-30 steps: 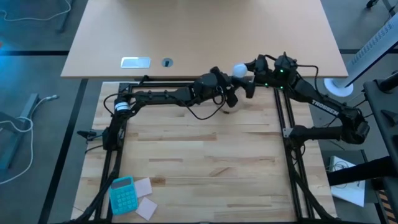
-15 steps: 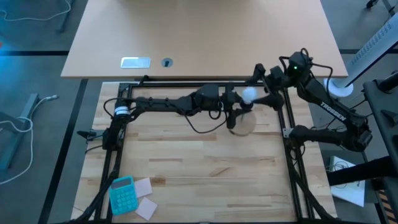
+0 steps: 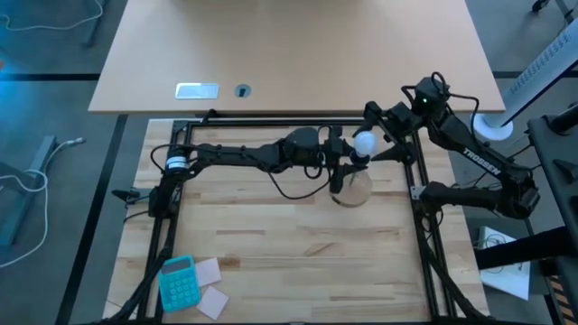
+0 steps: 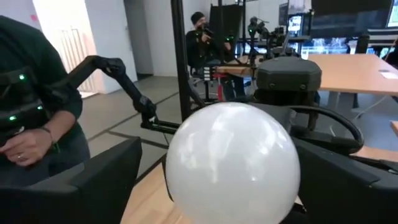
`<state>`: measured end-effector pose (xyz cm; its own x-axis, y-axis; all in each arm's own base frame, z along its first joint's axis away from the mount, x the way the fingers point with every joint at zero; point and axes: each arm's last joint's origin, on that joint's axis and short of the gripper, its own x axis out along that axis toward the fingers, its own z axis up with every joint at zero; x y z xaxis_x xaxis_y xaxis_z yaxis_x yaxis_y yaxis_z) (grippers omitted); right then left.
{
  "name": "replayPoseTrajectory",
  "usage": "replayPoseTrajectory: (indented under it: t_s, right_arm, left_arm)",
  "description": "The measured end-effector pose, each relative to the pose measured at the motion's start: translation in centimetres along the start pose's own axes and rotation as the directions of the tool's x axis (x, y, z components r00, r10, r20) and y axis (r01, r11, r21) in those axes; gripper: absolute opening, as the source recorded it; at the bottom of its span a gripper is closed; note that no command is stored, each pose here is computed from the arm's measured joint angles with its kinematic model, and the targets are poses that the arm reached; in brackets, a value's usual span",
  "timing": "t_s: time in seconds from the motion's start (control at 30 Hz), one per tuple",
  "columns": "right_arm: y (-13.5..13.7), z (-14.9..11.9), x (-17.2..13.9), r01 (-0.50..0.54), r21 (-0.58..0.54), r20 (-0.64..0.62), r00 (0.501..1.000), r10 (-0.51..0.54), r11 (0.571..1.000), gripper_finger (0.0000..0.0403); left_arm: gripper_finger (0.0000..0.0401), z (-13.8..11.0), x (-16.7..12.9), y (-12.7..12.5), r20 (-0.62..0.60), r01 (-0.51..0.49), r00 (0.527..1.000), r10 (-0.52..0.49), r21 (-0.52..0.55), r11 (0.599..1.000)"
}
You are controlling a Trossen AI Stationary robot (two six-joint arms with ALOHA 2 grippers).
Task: Screw lightbulb
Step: Insert the lightbulb into the lamp
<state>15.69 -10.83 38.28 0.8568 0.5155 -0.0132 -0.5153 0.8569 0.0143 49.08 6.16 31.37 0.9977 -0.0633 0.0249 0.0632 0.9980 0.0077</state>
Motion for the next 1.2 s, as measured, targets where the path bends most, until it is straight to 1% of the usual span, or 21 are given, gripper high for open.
replayPoseTrajectory:
  t_s: [0.1, 0.2, 0.27, 0.33, 0.43, 0.5, 0.57, 0.63, 0.7, 0.73, 0.77, 0.8, 0.87, 0.9, 0.97, 1.03, 1.1, 1.2]
  right_arm:
    - [0.0, 0.0, 0.0, 0.007, 0.003, -0.001, 1.000, -0.007, 1.000, 0.0334]
    - [-0.1, 0.0, 0.0, 0.042, 0.005, -0.002, 0.999, -0.042, 0.999, 0.0292]
    - [-0.2, 0.0, 0.0, 0.072, 0.008, -0.003, 0.997, -0.072, 0.997, 0.0268]
    - [-0.4, 0.0, 0.0, 0.125, 0.009, -0.005, 0.992, -0.125, 0.992, 0.0247]
    - [-0.7, -0.1, -0.1, 0.259, 0.012, -0.013, 0.966, -0.259, 0.966, 0.0231]
    - [-1.1, -0.2, -0.2, 0.377, -0.001, -0.026, 0.926, -0.377, 0.926, 0.0231]
    - [-1.4, -0.3, -0.3, 0.497, -0.019, -0.040, 0.867, -0.497, 0.868, 0.0238]
    - [-2.0, -0.4, -0.2, 0.622, -0.033, -0.050, 0.781, -0.623, 0.782, 0.0244]
    - [-2.8, -0.5, 0.0, 0.737, -0.026, -0.043, 0.674, -0.737, 0.676, 0.0245]
    - [-3.3, -0.6, 0.1, 0.770, -0.026, -0.039, 0.636, -0.771, 0.637, 0.0245]
    - [-3.6, -0.7, 0.3, 0.789, -0.020, -0.036, 0.613, -0.789, 0.614, 0.0245]
    - [-4.0, -0.8, 0.5, 0.799, -0.009, -0.037, 0.600, -0.799, 0.601, 0.0245]
    - [-4.5, -1.2, 0.8, 0.797, 0.004, -0.049, 0.603, -0.796, 0.604, 0.0250]
    - [-4.6, -1.3, 0.9, 0.789, 0.005, -0.058, 0.614, -0.787, 0.615, 0.0255]
    - [-4.5, -1.6, 1.0, 0.755, 0.007, -0.077, 0.654, -0.753, 0.655, 0.0271]
    - [-4.1, -1.6, 1.0, 0.713, 0.018, -0.086, 0.700, -0.709, 0.701, 0.0293]
    - [-3.5, -1.5, 0.8, 0.683, 0.026, -0.091, 0.729, -0.679, 0.730, 0.0319]
    - [-2.2, -0.6, 0.1, 0.619, 0.003, -0.050, 0.785, -0.618, 0.786, 0.0352]
  left_arm:
    - [0.0158, 0.0, 0.0, 0.0, -0.001, 0.001, 1.000, -0.001, -0.002, 1.000]
    - [0.0158, 0.0, 0.0, 0.0, -0.001, -0.016, 1.000, 0.016, -0.005, 1.000]
    - [0.0158, 0.0, 0.0, 0.1, -0.002, -0.055, 0.998, 0.055, -0.005, 0.998]
    - [0.0158, -0.1, 0.0, 0.5, -0.003, -0.107, 0.994, 0.107, -0.005, 0.994]
    - [0.0158, -0.1, -0.3, 1.7, -0.008, -0.219, 0.976, 0.219, -0.004, 0.976]
    - [0.0158, -0.1, -0.6, 2.7, -0.022, -0.311, 0.950, 0.311, -0.001, 0.951]
    - [0.0158, -0.1, -0.9, 3.7, -0.028, -0.392, 0.919, 0.392, 0.002, 0.920]
    - [0.0158, -0.1, -1.2, 4.6, -0.028, -0.458, 0.889, 0.457, -0.006, 0.889]
    - [0.0158, 0.0, -1.5, 5.3, -0.034, -0.535, 0.844, 0.535, 0.002, 0.845]
    - [0.0158, -0.1, -1.5, 5.6, -0.036, -0.563, 0.826, 0.563, 0.014, 0.826]
    - [0.0158, 0.0, -1.4, 5.8, -0.031, -0.583, 0.811, 0.584, 0.020, 0.812]
    - [0.0158, 0.0, -1.4, 5.9, -0.033, -0.593, 0.804, 0.593, 0.026, 0.805]
    - [0.0158, -0.2, -1.5, 6.0, -0.055, -0.599, 0.798, 0.601, 0.049, 0.800]
    - [0.0158, -0.3, -1.5, 6.0, -0.069, -0.601, 0.794, 0.604, 0.060, 0.797]
    - [0.0158, -0.8, -1.5, 5.9, -0.090, -0.590, 0.799, 0.595, 0.072, 0.804]
    - [0.0158, -0.9, -1.4, 5.7, -0.109, -0.553, 0.822, 0.559, 0.076, 0.829]
    - [0.0158, -0.5, -1.6, 5.4, -0.105, -0.497, 0.857, 0.504, 0.083, 0.864]
    - [0.0158, 0.1, -1.5, 4.7, -0.088, -0.400, 0.910, 0.405, 0.074, 0.914]
